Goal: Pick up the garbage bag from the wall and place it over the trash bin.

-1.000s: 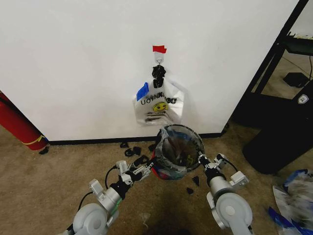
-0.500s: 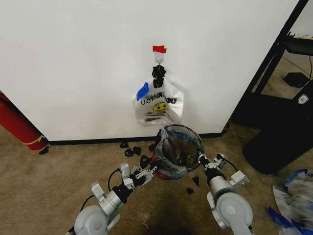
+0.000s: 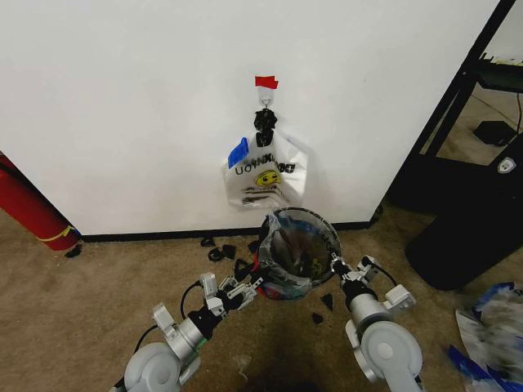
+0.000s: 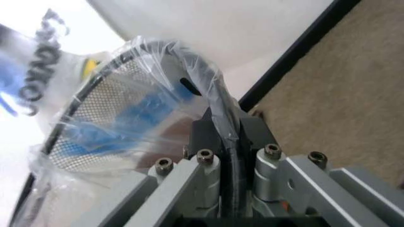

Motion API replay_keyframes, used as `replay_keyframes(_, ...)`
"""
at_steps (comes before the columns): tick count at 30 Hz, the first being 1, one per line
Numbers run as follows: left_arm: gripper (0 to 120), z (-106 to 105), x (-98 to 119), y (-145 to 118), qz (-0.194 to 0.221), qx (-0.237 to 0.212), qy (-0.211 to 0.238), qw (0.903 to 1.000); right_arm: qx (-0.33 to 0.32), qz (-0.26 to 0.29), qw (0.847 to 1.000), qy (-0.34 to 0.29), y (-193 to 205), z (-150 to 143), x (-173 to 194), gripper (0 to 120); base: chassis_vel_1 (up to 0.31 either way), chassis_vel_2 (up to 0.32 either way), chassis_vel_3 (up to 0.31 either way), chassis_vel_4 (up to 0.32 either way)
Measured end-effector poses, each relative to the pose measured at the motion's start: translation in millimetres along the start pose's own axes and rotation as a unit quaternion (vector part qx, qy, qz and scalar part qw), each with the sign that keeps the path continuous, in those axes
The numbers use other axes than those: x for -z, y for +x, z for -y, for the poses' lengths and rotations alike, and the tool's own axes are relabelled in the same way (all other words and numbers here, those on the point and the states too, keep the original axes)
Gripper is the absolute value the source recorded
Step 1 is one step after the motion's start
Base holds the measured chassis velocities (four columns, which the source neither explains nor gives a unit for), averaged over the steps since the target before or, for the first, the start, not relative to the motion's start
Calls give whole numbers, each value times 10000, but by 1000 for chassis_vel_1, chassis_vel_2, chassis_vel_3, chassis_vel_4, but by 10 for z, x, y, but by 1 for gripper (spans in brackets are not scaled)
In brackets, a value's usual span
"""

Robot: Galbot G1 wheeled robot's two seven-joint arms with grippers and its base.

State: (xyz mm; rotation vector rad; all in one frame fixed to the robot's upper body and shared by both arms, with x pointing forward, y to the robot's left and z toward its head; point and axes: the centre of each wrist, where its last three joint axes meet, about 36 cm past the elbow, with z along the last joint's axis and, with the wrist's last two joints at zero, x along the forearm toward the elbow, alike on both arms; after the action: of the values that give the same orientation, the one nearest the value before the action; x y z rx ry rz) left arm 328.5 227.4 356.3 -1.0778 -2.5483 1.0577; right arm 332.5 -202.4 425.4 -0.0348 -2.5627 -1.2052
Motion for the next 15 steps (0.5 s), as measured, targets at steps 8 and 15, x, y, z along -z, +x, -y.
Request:
replay_keyframes(8, 50, -63, -9, -46, 42, 94, -31, 9999, 4, -14, 10000, -11, 12, -1, -11, 1, 0, 0, 0, 0)
replay_keyframes(15, 30, -77, -27, -53, 72, 121, -14, 9999, -11, -7, 10000, 4, 7, 11, -5, 1, 0, 0, 0, 0)
